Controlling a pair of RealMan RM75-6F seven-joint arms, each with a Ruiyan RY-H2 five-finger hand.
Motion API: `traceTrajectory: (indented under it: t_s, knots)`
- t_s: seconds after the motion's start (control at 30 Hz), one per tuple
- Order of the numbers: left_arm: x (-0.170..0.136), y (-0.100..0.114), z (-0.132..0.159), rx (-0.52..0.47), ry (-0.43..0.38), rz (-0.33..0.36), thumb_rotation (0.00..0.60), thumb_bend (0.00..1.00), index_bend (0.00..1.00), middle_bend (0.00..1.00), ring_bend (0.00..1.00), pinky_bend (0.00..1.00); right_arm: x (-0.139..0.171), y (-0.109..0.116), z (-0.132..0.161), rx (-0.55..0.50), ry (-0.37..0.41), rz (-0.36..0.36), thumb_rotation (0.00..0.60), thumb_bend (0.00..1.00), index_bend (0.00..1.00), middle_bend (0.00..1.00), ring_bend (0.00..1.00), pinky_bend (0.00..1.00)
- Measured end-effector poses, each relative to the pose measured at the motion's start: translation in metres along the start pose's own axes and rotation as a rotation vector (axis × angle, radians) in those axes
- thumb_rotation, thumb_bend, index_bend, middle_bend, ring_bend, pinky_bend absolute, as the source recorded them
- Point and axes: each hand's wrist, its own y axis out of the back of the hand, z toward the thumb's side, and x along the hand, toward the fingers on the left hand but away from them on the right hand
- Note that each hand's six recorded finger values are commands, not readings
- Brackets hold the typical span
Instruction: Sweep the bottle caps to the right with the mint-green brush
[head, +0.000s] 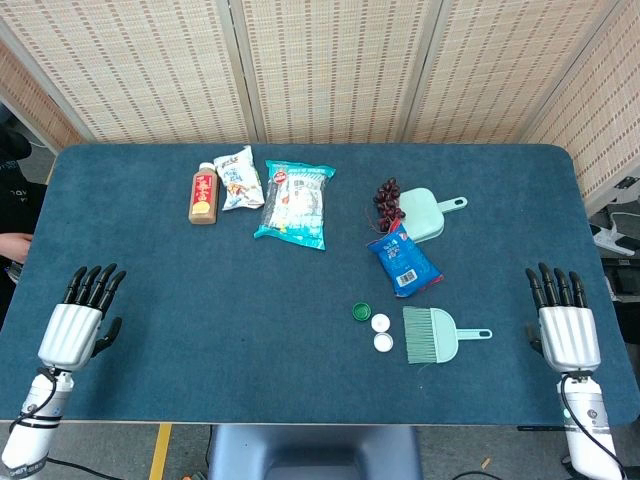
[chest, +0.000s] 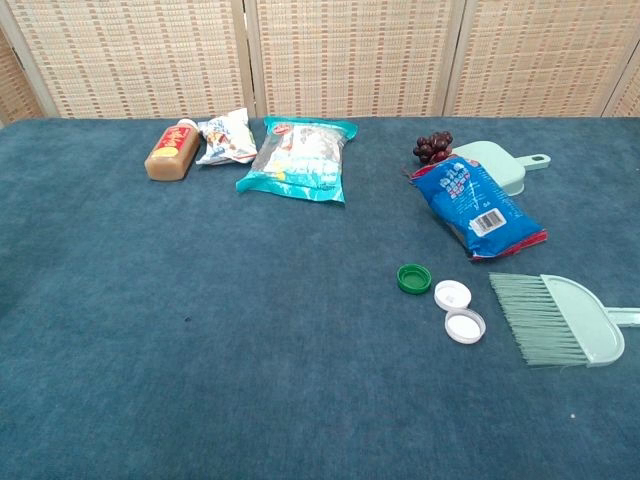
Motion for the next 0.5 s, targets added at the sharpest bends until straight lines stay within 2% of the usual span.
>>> traceTrajectory:
  t_s: [0.17, 0.3, 0.4, 0.5]
  knots:
    - [0.007, -0.008, 0.005, 0.003, 0.002, -0.022, 0.600, 0.43, 0.00, 0.00, 0.00, 0.01, -0.002, -0.005, 0.004, 0.019, 0.020, 0.022, 0.600, 0.23, 0.00, 0.00, 0.00, 0.00]
    - [0.010, -0.015, 0.011, 0.009, -0.009, -0.036, 0.600, 0.43, 0.00, 0.00, 0.00, 0.01, -0.002, -0.014, 0.008, 0.027, 0.051, 0.069, 0.600, 0.22, 0.00, 0.00, 0.00, 0.00]
    - [0.010, -0.017, 0.013, 0.011, -0.017, -0.040, 0.600, 0.43, 0.00, 0.00, 0.00, 0.01, 0.000, -0.023, 0.015, 0.046, 0.086, 0.107, 0.600, 0.23, 0.04, 0.09, 0.00, 0.00]
    - [0.010, -0.018, 0.012, 0.008, -0.019, -0.048, 0.600, 0.43, 0.00, 0.00, 0.00, 0.01, 0.000, -0.030, 0.024, 0.073, 0.115, 0.122, 0.600, 0.23, 0.14, 0.18, 0.00, 0.00]
